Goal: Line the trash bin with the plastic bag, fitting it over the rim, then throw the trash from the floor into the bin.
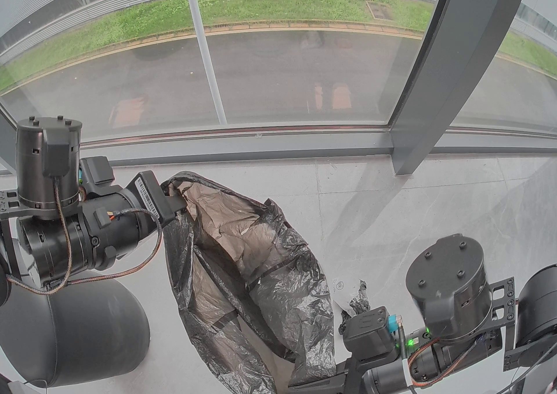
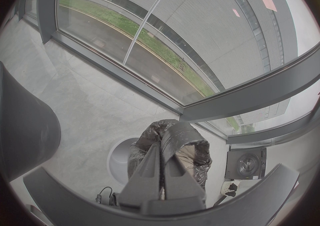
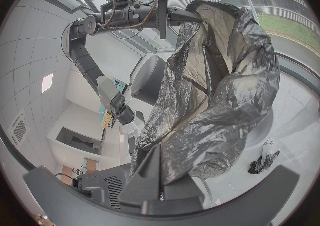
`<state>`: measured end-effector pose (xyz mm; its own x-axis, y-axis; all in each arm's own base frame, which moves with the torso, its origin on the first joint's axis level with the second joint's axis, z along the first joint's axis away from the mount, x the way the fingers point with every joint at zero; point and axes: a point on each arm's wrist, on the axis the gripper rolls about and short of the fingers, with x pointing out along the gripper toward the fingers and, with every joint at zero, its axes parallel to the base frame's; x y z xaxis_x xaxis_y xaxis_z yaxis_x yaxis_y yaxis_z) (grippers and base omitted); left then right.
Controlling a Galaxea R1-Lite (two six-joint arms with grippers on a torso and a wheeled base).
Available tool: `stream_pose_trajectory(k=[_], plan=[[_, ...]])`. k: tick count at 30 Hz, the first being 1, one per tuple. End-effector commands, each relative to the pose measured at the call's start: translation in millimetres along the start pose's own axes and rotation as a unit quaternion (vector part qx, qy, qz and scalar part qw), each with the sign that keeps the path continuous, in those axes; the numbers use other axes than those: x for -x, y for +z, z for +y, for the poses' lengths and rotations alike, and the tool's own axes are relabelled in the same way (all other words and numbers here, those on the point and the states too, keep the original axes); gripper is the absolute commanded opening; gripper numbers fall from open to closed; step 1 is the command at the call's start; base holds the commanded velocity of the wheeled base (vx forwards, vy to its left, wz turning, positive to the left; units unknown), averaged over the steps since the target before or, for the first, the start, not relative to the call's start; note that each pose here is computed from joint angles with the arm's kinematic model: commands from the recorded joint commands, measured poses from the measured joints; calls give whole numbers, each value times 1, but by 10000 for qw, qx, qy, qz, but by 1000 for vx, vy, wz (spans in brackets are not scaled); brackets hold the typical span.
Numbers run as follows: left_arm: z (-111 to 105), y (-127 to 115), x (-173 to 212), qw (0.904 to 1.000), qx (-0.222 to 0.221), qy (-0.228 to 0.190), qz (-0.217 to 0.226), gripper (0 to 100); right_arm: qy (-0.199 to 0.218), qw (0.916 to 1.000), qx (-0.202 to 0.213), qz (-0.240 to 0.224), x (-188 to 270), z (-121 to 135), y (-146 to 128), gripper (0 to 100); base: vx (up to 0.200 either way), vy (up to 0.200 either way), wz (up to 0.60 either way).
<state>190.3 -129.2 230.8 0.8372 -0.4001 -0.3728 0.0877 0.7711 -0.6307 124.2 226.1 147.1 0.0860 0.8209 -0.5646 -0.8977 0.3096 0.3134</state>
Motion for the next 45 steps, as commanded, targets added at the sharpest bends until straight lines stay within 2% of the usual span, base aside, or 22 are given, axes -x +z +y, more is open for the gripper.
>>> stream_pose_trajectory(k=[1, 8, 11, 15, 21, 33, 45], plan=[[2, -2, 3, 10000, 30, -19, 29, 0, 30, 10000, 0, 36, -4, 0, -1, 0, 0, 0, 0], [5, -7, -5, 9989, 242, -150, 369, 0, -191, 9995, -225, 131, -11, -18, -3, 0, 0, 0, 0], [10, -8, -19, 9984, 271, -27, 491, 0, -356, 9984, -401, 196, -15, -33, -6, 0, 0, 0, 0], [20, -8, -40, 9978, 332, 157, 559, 0, -338, 9978, -541, 153, -21, -51, -8, 0, 0, 0, 0], [34, -5, -66, 9968, 467, 214, 618, 0, -524, 9962, -695, 33, -39, -80, -11, 0, 0, 0, 0], [53, -8, -98, 9954, 545, 475, 622, 0, -676, 9949, -724, -181, -67, -112, -5, 0, 0, 0, 0], [50, -5, -108, 9966, 514, 374, 527, 0, -830, 9941, -538, -448, -81, -134, 17, 0, 0, 0, 0]])
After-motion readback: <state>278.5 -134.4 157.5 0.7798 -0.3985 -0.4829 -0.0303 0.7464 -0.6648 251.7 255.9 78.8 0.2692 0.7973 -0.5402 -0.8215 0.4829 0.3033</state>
